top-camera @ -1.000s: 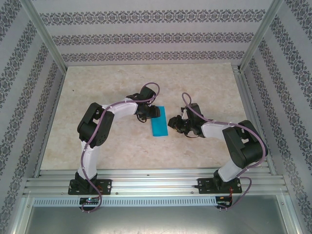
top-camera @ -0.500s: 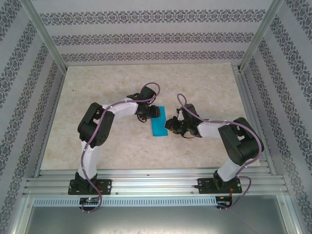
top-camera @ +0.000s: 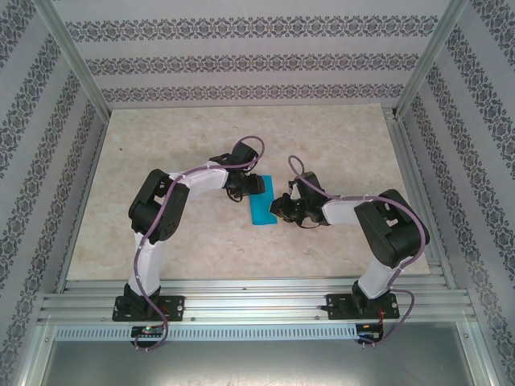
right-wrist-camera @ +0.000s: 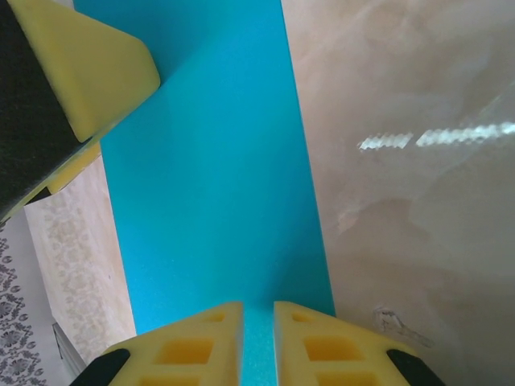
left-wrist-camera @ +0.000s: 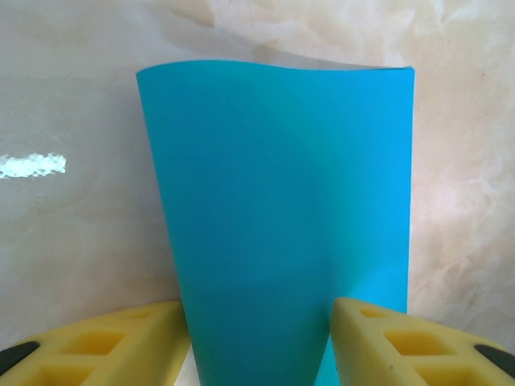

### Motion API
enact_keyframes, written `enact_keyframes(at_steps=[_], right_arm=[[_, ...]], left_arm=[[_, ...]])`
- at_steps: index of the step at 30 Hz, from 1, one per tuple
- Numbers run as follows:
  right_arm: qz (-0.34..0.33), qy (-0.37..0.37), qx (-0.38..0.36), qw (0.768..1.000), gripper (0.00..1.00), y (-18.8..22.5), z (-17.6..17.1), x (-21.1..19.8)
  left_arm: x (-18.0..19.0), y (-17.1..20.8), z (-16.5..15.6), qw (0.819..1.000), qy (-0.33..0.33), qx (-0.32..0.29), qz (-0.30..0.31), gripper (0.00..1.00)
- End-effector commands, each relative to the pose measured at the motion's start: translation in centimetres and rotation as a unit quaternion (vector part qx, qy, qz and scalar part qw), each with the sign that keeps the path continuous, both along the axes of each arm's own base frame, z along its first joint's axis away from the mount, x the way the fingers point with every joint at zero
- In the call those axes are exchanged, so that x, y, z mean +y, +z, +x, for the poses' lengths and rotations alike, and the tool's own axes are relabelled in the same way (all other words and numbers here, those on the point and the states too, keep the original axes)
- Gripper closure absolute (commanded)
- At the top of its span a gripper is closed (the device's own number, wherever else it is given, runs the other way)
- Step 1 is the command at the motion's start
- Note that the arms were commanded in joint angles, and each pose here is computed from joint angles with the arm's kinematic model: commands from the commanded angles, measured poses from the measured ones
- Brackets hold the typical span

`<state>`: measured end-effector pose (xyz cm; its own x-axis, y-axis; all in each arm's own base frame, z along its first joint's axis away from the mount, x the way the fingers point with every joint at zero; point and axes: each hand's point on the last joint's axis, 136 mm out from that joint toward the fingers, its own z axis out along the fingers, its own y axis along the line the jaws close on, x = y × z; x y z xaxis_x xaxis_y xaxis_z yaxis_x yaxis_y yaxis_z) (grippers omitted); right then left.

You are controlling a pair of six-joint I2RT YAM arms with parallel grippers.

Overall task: Fold a paper plane with a square sheet of paper (fold left side to right side)
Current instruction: Hold the square sheet of paper at the center of the table.

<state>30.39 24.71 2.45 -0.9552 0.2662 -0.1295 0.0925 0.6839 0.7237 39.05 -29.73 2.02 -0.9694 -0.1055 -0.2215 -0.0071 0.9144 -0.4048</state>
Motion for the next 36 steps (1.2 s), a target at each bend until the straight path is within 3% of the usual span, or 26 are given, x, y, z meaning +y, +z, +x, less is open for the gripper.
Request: enact_keyframes(at_steps=[1,16,27,31,36], right_arm=[[-0.014,0.004,-0.007,1.0,0.82,0.0,0.5,0.3],[-0.061,0.012,0.033,0.997,0.83,-2.9,-0.8,-0.8],[-0.071,0.016,0.043,0.996,0.83,-3.6,-1.0,-0.9],[-0.072,0.014,0.044,0.996,0.83,-3.7,-1.0,-1.0],[-0.071,0.015,0.044,0.996,0.83,-3.7,-1.0,-0.9]], left_arm=[[1.2,-7.3,-3.2,0.996,-0.018,0.065,0.06,0.46],[0.9,-6.0,-2.8,0.997,-0.023,0.054,0.051,0.43],[1.9,5.9,0.7,0.999,-0.029,-0.045,-0.002,0.33],[0.5,8.2,-0.1,0.995,-0.049,-0.059,-0.068,0.41],[-2.1,7.9,-1.8,0.984,-0.078,-0.036,-0.156,0.53]])
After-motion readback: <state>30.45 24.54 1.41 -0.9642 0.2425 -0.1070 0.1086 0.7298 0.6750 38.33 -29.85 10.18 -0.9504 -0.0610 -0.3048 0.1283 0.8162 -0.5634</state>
